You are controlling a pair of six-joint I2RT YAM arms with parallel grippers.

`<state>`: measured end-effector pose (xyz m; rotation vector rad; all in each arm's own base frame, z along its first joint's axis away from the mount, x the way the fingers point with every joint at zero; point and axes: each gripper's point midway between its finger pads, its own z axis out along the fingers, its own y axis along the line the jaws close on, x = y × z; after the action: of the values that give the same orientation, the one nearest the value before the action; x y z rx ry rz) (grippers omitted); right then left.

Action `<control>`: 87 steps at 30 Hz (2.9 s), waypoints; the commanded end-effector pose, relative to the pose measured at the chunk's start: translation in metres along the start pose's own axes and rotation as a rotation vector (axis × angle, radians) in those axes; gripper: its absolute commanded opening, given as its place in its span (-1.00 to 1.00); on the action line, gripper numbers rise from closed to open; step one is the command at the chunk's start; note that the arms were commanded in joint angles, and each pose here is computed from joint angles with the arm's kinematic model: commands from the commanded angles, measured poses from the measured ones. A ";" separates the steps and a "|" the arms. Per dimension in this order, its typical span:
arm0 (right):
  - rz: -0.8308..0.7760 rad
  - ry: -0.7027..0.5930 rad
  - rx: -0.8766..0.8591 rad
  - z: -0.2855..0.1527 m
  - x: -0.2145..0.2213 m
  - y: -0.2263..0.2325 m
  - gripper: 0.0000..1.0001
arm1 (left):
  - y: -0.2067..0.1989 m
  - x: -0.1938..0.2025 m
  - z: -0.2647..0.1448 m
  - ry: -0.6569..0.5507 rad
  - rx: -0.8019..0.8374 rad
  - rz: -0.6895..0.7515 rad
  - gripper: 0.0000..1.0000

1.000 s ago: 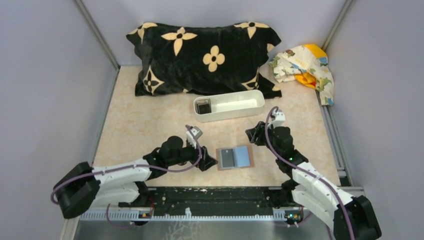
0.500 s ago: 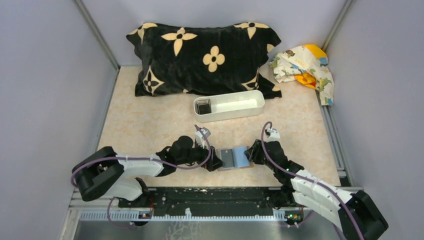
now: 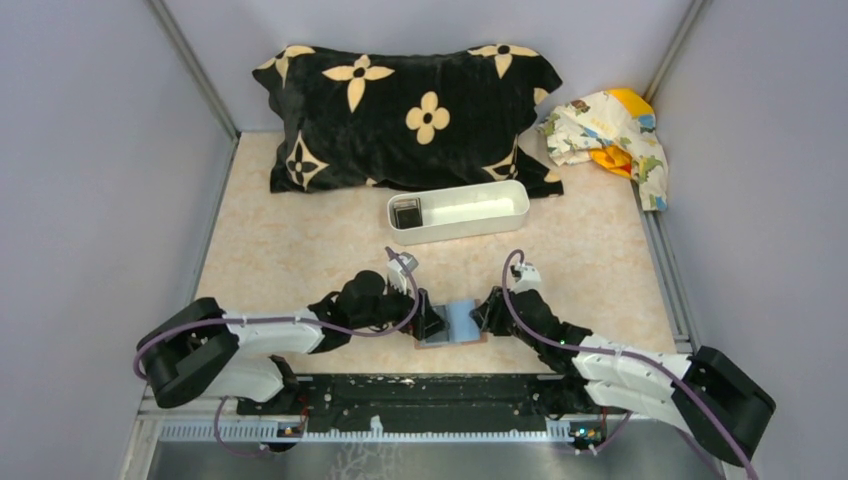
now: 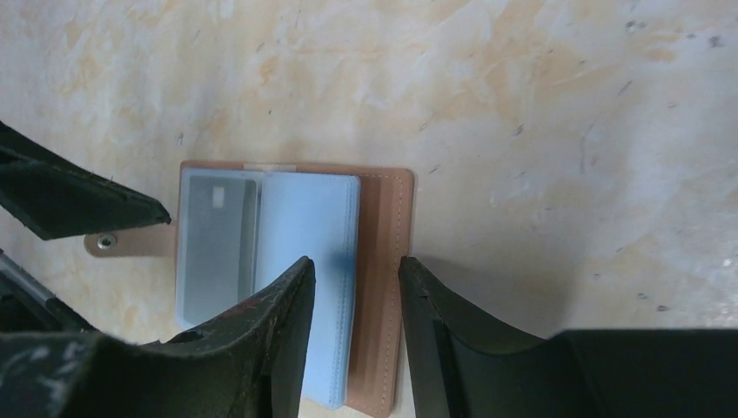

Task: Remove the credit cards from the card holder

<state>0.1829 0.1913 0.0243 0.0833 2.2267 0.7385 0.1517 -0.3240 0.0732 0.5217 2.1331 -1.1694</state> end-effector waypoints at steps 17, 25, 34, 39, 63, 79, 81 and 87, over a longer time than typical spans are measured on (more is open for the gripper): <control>-0.157 -0.156 0.147 -0.026 -0.056 0.022 -0.18 | 0.026 -0.023 -0.053 -0.233 -0.162 -0.062 0.66; -0.433 -0.171 0.301 -0.019 -0.055 0.066 -0.13 | 0.042 -0.021 -0.052 -0.203 -0.278 -0.122 1.00; -0.260 -0.192 0.335 -0.014 -0.051 0.070 -0.01 | 0.045 -0.023 -0.051 -0.189 -0.310 -0.156 0.99; -0.092 -0.191 0.170 -0.017 -0.050 0.059 0.29 | 0.045 -0.024 -0.053 -0.196 -0.304 -0.176 0.99; -0.113 -0.013 0.154 0.000 -0.005 0.050 0.02 | 0.028 -0.018 -0.033 -0.123 -0.203 -0.180 0.95; -0.157 0.034 0.127 0.010 0.002 0.071 -0.31 | 0.039 0.001 -0.022 -0.061 -0.229 -0.216 -0.11; -0.152 0.010 0.144 0.005 -0.005 0.068 -0.30 | 0.039 0.001 -0.021 -0.062 -0.228 -0.217 -0.28; -0.150 -0.079 0.099 -0.016 -0.031 0.079 -0.11 | 0.038 0.003 -0.023 -0.061 -0.222 -0.221 -0.77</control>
<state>0.1706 0.2349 0.0540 -0.0314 2.2832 0.4842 0.1650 -0.2817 0.0525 0.1525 2.2971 -0.9963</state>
